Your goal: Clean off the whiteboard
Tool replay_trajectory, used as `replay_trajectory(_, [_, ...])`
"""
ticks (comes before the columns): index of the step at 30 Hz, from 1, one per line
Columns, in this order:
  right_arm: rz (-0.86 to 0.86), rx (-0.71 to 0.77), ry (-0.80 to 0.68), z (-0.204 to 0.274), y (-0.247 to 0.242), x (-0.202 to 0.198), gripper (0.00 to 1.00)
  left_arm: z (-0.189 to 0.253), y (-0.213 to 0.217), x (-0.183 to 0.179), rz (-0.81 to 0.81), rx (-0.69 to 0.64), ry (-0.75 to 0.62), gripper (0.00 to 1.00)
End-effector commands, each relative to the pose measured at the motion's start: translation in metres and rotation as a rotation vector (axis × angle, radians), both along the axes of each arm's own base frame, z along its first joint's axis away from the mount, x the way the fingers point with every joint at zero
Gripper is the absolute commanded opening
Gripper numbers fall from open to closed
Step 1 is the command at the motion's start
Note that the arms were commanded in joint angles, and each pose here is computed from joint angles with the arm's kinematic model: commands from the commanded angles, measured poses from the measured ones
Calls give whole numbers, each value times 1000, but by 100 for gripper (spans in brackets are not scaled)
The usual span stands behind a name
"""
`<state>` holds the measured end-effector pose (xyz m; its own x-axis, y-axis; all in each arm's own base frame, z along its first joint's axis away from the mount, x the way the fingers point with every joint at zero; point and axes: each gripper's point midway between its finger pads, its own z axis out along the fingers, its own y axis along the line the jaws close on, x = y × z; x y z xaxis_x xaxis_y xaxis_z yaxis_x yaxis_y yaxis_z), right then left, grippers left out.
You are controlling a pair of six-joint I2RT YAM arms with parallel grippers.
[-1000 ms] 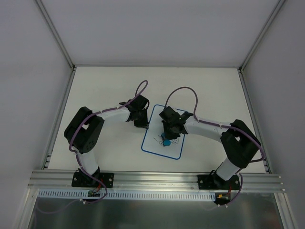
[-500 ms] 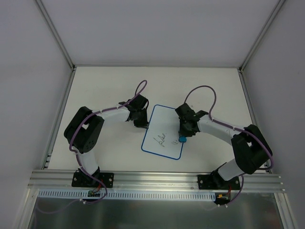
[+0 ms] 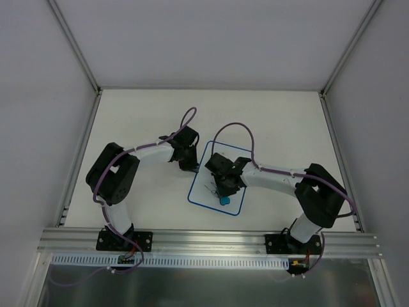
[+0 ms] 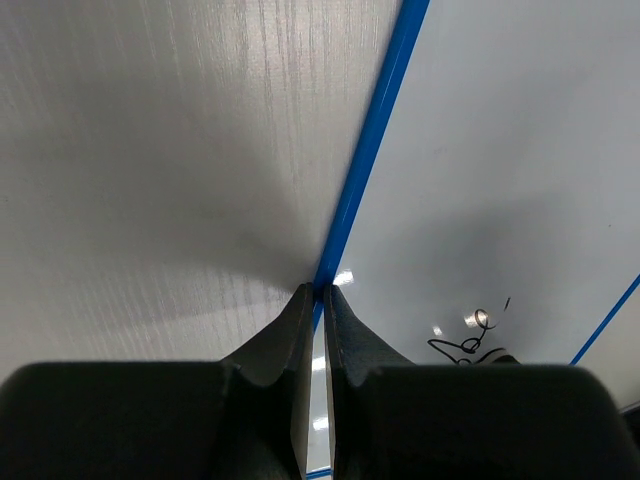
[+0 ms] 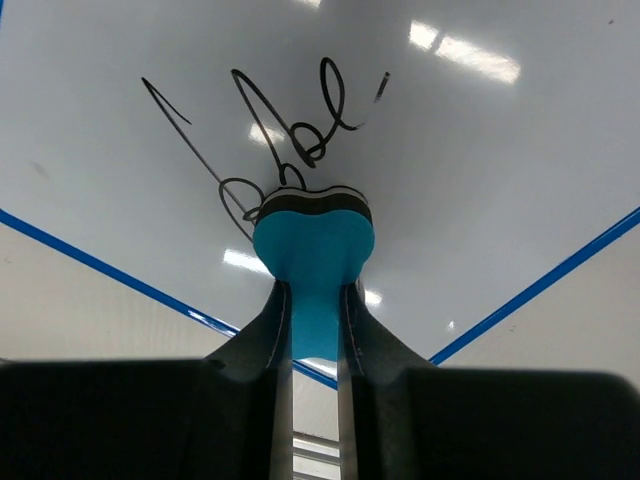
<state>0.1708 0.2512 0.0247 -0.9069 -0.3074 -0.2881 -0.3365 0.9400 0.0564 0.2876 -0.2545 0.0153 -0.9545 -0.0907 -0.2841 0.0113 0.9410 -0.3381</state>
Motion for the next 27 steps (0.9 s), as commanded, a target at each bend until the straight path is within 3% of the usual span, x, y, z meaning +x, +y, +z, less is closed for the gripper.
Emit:
replay_trajectory(1, [29, -92, 176, -33, -17, -38, 0, -32, 31, -25, 37, 133, 125, 0])
replay_trajectory(10, [-245, -124, 58, -23, -74, 17, 0, -31, 30, -25, 35, 126, 125, 0])
replay_trajectory(14, [-280, -158, 2, -15, -83, 40, 0, -32, 31, -26, 36, 129, 130, 0])
replay_trajectory(19, [-248, -168, 3, -10, -62, 62, 0, -33, 29, -26, 43, 123, 135, 0])
replay_trajectory(27, [-106, -115, 78, -23, 3, 51, 0, -30, 28, -25, 61, 115, 132, 0])
